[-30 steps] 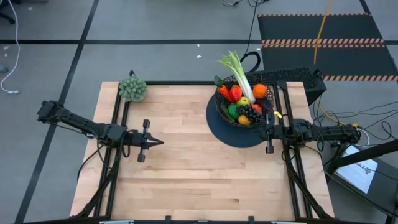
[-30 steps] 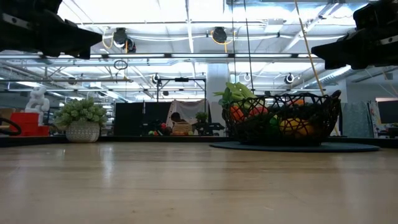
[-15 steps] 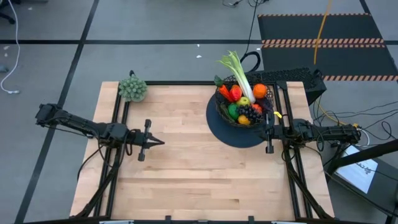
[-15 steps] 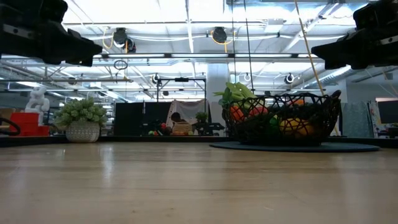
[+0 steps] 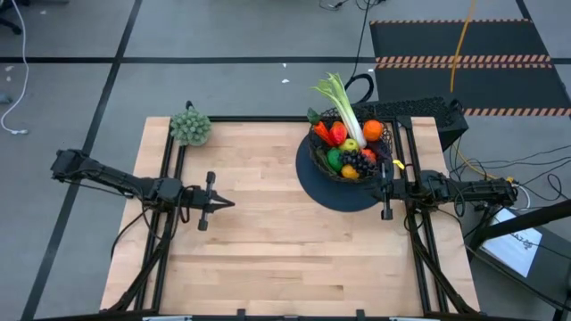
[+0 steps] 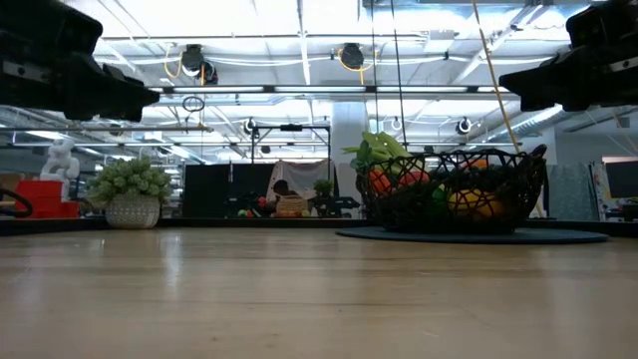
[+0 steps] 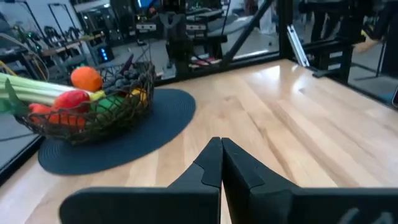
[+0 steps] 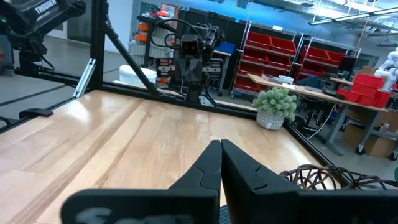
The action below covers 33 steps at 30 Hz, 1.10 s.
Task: Build produce basket
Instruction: Return to Home Position
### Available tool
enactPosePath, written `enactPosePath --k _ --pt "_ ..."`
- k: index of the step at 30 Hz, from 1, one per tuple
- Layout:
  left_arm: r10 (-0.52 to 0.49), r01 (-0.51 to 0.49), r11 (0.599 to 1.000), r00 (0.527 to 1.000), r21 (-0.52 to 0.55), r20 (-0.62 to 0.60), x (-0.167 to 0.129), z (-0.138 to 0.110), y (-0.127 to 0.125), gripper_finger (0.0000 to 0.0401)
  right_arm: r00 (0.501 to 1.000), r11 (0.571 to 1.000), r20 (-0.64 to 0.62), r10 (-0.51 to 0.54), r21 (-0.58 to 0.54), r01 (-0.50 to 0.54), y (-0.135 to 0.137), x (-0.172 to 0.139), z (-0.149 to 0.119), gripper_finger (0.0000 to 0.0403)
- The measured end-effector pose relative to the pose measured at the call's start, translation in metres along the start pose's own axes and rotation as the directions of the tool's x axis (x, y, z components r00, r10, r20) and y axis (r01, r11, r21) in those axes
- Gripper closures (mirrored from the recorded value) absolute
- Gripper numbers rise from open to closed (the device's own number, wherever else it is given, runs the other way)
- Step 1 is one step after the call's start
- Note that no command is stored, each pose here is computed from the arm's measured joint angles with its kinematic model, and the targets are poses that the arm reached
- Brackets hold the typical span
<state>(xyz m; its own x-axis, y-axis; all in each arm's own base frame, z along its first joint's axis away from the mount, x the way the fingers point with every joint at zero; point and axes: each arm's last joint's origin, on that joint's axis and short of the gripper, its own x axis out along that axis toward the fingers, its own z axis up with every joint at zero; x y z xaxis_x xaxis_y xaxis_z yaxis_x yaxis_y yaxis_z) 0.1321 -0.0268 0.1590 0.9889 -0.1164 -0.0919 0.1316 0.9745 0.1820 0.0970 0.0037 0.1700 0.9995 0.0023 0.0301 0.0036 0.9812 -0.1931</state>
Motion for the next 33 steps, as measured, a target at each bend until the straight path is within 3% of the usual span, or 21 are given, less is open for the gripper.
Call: enactPosePath --k 20,33 --pt "-0.043 0.043 0.999 0.997 0.006 0.056 -0.023 0.003 0.001 0.0400 1.000 1.000 0.000 0.000 0.000 0.000 0.000 0.000 0.000 0.0403" --pt "0.000 0.000 1.000 0.996 0.000 0.091 -0.036 0.004 0.004 0.0399 1.000 1.000 0.000 0.000 0.000 0.000 0.000 0.000 0.000 0.0403"
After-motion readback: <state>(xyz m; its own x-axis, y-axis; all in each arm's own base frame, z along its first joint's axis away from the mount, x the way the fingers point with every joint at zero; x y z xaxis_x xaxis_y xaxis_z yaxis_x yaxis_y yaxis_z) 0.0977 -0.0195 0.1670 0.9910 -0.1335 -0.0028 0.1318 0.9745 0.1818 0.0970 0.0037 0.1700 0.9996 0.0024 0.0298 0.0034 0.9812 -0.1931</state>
